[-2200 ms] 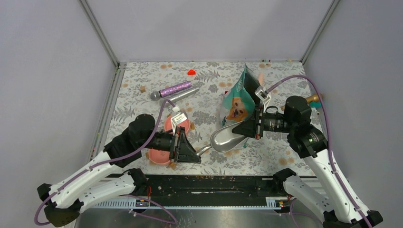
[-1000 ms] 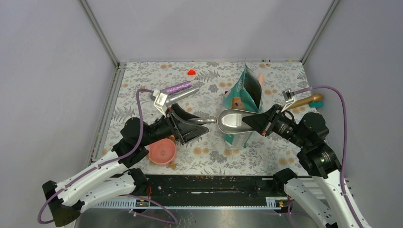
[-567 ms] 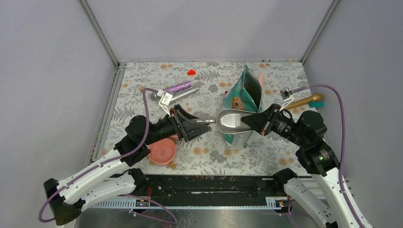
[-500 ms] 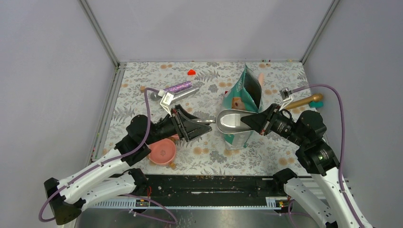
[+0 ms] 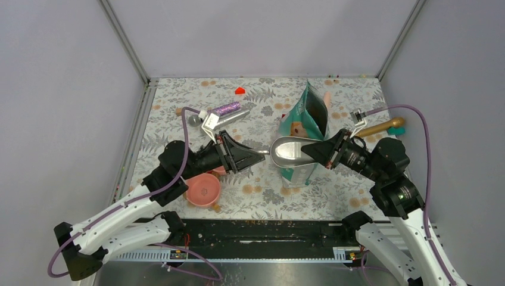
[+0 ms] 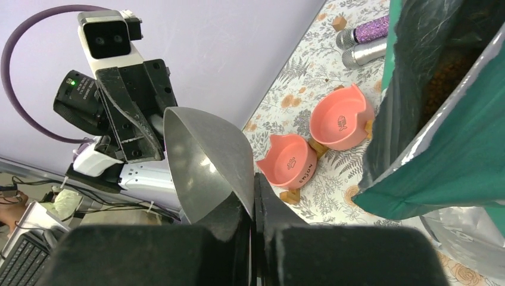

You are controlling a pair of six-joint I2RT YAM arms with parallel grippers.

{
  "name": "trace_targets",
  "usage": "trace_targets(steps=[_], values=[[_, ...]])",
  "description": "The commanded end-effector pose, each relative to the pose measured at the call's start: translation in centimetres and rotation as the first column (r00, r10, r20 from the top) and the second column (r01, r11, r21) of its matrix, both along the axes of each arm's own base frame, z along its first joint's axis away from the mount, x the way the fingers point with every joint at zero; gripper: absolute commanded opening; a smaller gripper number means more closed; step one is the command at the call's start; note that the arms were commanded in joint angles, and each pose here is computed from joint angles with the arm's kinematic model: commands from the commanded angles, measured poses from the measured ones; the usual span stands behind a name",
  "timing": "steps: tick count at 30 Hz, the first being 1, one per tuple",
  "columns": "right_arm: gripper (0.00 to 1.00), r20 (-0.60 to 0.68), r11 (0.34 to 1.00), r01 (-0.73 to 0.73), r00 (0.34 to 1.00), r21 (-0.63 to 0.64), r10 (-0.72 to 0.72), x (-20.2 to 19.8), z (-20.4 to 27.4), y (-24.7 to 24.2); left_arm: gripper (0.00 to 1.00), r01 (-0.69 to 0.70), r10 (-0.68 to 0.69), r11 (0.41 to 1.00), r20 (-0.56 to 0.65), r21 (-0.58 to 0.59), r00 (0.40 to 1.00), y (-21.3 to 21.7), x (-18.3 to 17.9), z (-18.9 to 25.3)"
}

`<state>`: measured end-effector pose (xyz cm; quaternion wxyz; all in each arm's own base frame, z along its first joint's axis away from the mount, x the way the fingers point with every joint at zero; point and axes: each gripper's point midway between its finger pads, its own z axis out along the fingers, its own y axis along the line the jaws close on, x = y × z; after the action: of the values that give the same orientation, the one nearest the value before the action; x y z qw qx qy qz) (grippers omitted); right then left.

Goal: Serve the pet food

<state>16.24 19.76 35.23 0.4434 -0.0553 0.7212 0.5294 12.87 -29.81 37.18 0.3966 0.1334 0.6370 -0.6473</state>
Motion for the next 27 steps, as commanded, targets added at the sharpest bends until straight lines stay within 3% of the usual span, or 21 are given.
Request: trace_targets(steps=[1,3,6,7,8,14,21,24,27], values=[[0.08,0.098,0.999,-0.022,0.995,-0.039,0.026,-0.2,0.6,0.0,0.0,-0.107,0.107,0.994,-0.022,0.02,0.994,0.3,2.1,0.5],[0.25,0.102,0.998,-0.005,0.995,-0.056,0.011,0.0,0.5,-0.2,0.0,-0.14,0.142,0.989,-0.045,0.039,0.989,0.5,2.6,0.0],[0.58,0.103,0.997,-0.012,0.995,-0.071,0.019,0.1,0.6,-0.1,0.0,-0.137,0.136,0.991,-0.059,-0.006,0.989,0.7,2.3,-0.3],[0.85,0.103,0.997,-0.021,0.994,-0.073,0.029,0.1,0.6,0.0,0.0,-0.149,0.148,0.989,-0.06,-0.021,0.987,1.0,2.4,-0.2],[0.98,0.102,0.997,-0.029,0.994,-0.073,0.036,0.1,0.8,0.1,0.0,-0.165,0.163,0.986,-0.056,-0.032,0.985,1.3,2.5,-0.2],[0.99,0.108,0.998,-0.04,0.993,-0.059,0.046,0.4,2.6,0.5,0.0,-0.253,0.254,0.967,0.041,-0.04,0.966,3.8,2.5,1.0],[1.0,0.236,0.993,-0.043,0.969,-0.11,0.069,-0.1,7.2,0.1,0.0,-0.399,0.395,0.917,0.089,0.026,0.914,7.3,3.1,1.1],[0.99,0.248,0.983,0.066,0.969,-0.173,-0.021,1.3,8.0,-1.2,0.0,-0.481,0.477,0.876,0.092,0.022,0.874,9.3,3.6,1.0],[0.99,0.234,0.898,0.319,0.938,-0.304,-0.254,4.5,7.8,-5.2,0.0,-0.55,0.545,0.835,0.096,0.029,0.833,11.4,3.8,0.8]])
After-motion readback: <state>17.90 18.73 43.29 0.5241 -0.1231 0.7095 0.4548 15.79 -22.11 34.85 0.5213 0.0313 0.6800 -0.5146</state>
